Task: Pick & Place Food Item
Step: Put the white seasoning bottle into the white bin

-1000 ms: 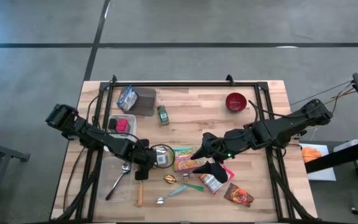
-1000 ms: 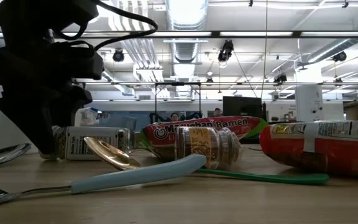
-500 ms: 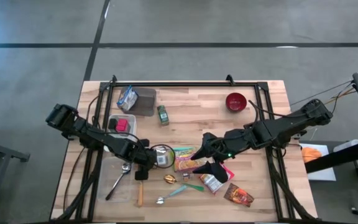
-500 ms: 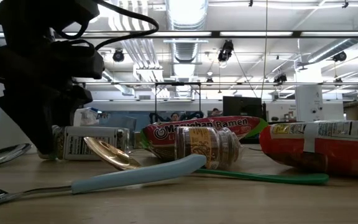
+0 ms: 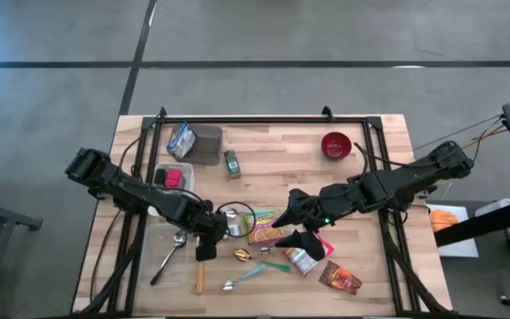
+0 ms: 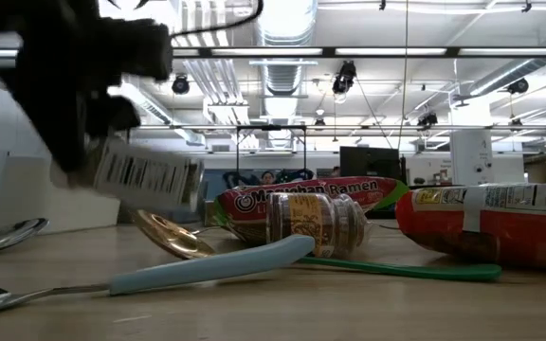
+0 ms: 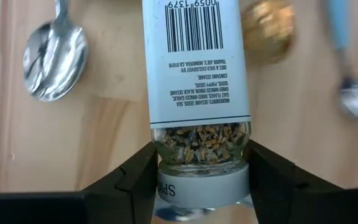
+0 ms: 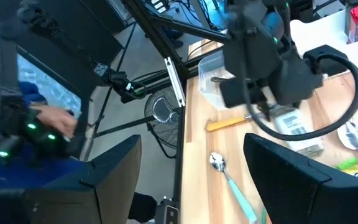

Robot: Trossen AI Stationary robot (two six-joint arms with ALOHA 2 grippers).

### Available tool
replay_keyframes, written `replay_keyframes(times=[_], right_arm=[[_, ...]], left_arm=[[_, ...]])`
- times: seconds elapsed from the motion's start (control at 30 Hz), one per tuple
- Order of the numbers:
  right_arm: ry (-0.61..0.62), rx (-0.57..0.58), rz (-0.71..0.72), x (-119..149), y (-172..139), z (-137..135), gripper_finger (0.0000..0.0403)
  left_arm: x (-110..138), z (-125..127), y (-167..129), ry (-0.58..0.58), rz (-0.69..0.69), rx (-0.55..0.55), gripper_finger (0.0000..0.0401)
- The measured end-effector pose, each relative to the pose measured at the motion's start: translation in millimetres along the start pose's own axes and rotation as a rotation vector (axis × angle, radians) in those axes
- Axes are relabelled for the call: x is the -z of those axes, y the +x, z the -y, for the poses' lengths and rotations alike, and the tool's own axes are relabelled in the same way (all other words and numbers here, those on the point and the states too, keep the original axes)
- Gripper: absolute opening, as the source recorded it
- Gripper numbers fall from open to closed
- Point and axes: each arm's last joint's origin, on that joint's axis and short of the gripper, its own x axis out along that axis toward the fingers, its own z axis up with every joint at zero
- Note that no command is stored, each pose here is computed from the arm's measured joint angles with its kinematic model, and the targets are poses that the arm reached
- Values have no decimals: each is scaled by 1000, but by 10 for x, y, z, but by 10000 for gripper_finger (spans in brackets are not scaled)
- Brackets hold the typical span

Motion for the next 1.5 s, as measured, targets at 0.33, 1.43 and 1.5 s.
replay_keyframes(times=[0.33, 1.43, 1.5], right_arm=[[-56, 70, -101, 97, -1, 71, 278], [21, 70, 43, -129, 4, 199, 278], [21, 62, 59, -148, 4, 196, 278]], left_arm=[[-499, 134, -707, -86, 99, 127, 189], [-796, 273, -1642, 64, 436, 291, 189], [-795, 275, -1702, 72, 474, 306, 189]])
